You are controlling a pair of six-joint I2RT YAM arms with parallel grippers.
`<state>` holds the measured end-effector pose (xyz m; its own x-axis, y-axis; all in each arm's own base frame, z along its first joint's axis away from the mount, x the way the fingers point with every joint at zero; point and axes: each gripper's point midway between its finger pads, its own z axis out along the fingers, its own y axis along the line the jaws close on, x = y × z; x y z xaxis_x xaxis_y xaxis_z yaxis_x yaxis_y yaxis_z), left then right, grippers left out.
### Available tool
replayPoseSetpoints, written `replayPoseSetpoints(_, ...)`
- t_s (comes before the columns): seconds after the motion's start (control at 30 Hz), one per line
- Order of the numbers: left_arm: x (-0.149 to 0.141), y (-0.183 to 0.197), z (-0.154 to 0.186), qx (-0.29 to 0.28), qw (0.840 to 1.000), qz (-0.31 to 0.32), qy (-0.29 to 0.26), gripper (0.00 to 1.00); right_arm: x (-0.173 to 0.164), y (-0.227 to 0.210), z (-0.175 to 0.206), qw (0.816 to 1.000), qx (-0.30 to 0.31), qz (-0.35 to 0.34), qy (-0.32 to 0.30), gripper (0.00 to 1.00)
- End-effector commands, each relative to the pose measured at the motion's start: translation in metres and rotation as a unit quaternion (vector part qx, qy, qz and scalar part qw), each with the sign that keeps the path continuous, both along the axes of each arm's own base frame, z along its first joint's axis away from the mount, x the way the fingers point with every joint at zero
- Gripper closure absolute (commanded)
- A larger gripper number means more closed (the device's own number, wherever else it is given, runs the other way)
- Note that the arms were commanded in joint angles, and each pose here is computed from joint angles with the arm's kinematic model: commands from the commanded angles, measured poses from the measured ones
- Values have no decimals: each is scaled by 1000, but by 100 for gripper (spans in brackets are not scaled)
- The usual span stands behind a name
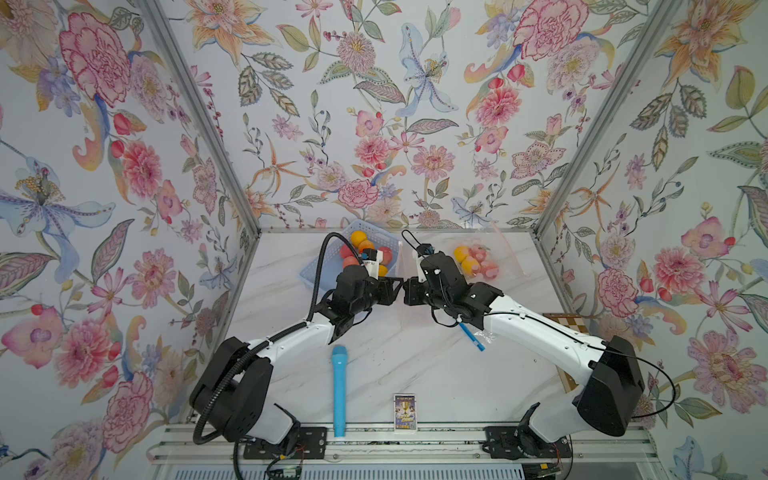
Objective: Place the peach in a zip-top bag and seal the zipper
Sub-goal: Open the zipper food storage bag.
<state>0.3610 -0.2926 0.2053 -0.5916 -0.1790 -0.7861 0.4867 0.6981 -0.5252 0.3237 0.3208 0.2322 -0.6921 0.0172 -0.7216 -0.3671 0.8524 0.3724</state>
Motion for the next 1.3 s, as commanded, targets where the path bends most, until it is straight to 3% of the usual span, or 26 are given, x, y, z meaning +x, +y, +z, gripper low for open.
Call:
replayPoseSetpoints(0.0,6,-3,2,14,1000,10,-7,75,7,-3,10,999,-23,-15,-24,100)
replayPoseSetpoints(0.2,10,21,-8,55,996,72,-1,91,22,-36,16,989,-91,-105,-45,100)
replayPoseSetpoints(0.43,9,50,-20,92,987,132,9,91,30,-76,31,964,-177,-188,-69,100)
replayPoseSetpoints(0.57,9,49,-25,106,987,120,11,89,30,-94,33,952,-208,-216,-62,100)
replayPoseSetpoints(0.73,5,18,-31,87,995,46,29,89,30,-85,20,959,-201,-198,-35,100)
replayPoseSetpoints(0.83,3,7,-32,65,997,23,37,73,32,-80,11,961,-203,-189,-22,100)
replayPoseSetpoints(0.93,5,5,-27,60,998,18,31,44,35,-73,5,963,-201,-177,-11,100)
replayPoseSetpoints(1.1,3,8,-1,60,998,4,0,12,41,-66,-3,965,-203,-165,2,100)
replayPoseSetpoints(1.27,4,35,20,80,996,42,-22,4,46,-64,-8,966,-204,-161,9,100)
